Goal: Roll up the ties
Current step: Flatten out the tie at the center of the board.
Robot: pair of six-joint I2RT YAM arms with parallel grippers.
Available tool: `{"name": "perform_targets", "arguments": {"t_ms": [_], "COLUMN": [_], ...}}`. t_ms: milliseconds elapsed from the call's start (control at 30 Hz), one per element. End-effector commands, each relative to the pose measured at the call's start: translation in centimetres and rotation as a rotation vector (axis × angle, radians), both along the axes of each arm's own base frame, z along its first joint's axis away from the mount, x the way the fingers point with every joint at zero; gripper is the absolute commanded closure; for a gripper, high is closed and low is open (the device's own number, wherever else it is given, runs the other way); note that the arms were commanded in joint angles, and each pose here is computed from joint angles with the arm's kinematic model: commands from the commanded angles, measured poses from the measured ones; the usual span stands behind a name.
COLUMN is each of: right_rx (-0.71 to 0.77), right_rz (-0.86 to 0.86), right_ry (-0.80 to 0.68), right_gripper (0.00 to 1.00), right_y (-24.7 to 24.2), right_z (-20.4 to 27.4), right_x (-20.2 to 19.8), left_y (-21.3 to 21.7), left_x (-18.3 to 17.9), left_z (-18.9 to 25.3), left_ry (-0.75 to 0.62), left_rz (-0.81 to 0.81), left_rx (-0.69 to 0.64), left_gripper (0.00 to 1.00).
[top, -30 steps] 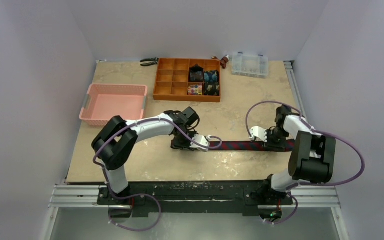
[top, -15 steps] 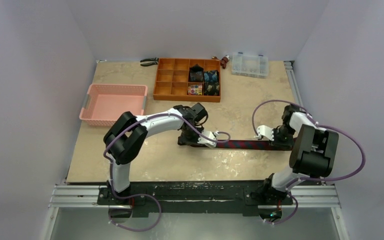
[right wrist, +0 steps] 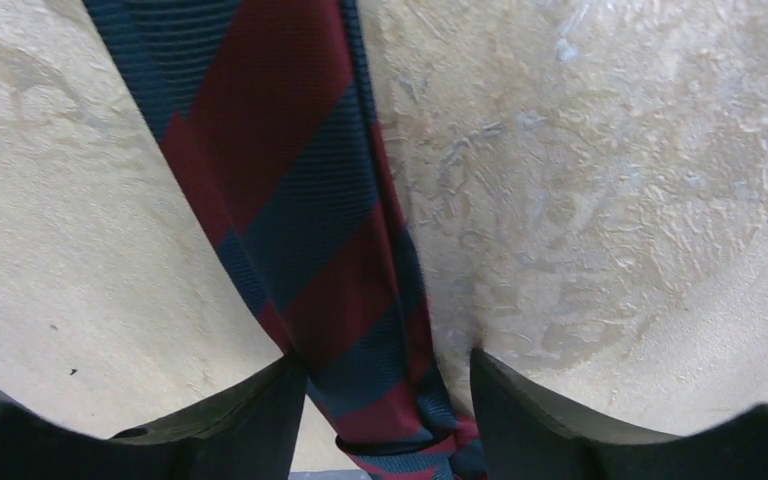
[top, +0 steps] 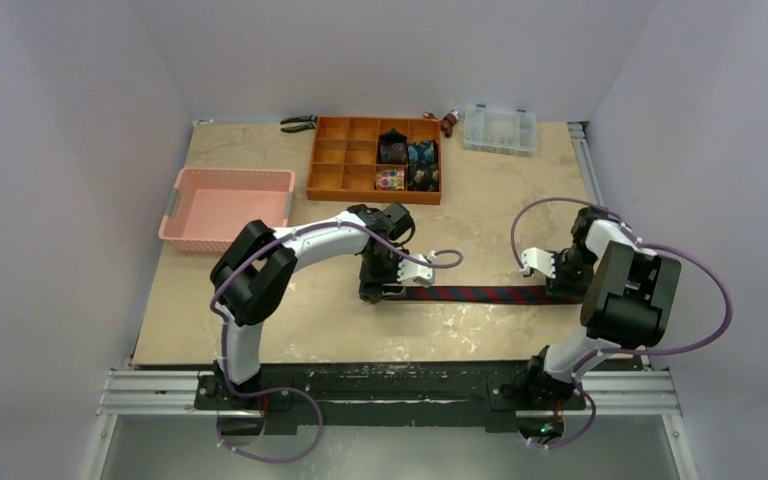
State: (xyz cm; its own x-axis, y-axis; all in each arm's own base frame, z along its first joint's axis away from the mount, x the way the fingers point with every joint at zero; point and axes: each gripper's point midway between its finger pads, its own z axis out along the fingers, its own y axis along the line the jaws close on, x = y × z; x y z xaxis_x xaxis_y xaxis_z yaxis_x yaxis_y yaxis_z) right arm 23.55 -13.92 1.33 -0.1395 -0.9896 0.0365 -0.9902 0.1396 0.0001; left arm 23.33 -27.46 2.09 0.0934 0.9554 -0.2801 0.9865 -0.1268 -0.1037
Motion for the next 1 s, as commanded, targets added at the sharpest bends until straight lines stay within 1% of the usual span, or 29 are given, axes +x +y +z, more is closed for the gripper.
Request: {"name": "perform_targets", "arguments": {"t_ms": [0,33,100,133,167,200,300,367,433,500,600,767,833,967], "right_rx": [0.018,0.049,0.094,0.108,0.134,0.156,0.213,0.264,0.296,0.31,0.291,0.218,0.195,0.137], "right_rz": [-0.038,-0.045,-0.03,-0.022,-0.011,-0.003,-0.009,-0.004,-0.005,-0.01,0.039,0.077,0.089,0.126], "right_ry": [-0.043,-0.055,-0.068,-0.061,-0.082,-0.1,-0.12,-0.126,-0.118,-0.116,-0.089,-0.075,-0.058,-0.055], "right_gripper": [0.34,0.26,0.12,0.05,0.02,0.02,0.02,0.02,0.03,0.04,0.05,0.06,0.1,0.29], "right_y": [-0.1,0.4,1.5,2.0,2.8,3.8,7.8,11.2,13.5,14.5,15.6,15.3,14.9,14.0], "right_z": [1.7,2.6,4.4,5.1,5.7,6.1,6.1,5.9,5.5,4.8,3.3,1.0,0.3,-1.0], "right_x": [1.1,1.1,0.7,0.0,0.0,-0.1,-0.4,-0.2,-0.2,-0.3,-0.7,-0.6,-0.5,0.5], "left_y": [-1.0,-0.9,-0.7,-0.4,-0.2,0.1,0.8,1.3,1.7,2.0,2.5,2.7,2.7,2.5], "left_x": [2.0,2.1,2.5,2.6,2.7,2.7,3.1,3.5,3.3,2.5,1.5,1.2,1.0,1.0], "left_z": [5.3,6.4,8.8,9.5,10.1,10.4,11.1,11.5,11.5,11.0,10.6,10.6,10.3,10.5], "left_ry": [-0.057,-0.044,-0.035,-0.044,-0.064,-0.084,-0.128,-0.112,-0.098,-0.091,-0.086,-0.072,-0.06,-0.053], "left_rz": [0.164,0.201,0.26,0.278,0.287,0.293,0.368,0.496,0.552,0.526,0.49,0.513,0.523,0.525], "left_rx": [-0.208,-0.263,-0.385,-0.424,-0.455,-0.475,-0.541,-0.586,-0.615,-0.62,-0.623,-0.646,-0.648,-0.661], "left_gripper": [0.37,0.33,0.19,0.15,0.13,0.12,0.1,0.1,0.1,0.11,0.13,0.13,0.14,0.18]}}
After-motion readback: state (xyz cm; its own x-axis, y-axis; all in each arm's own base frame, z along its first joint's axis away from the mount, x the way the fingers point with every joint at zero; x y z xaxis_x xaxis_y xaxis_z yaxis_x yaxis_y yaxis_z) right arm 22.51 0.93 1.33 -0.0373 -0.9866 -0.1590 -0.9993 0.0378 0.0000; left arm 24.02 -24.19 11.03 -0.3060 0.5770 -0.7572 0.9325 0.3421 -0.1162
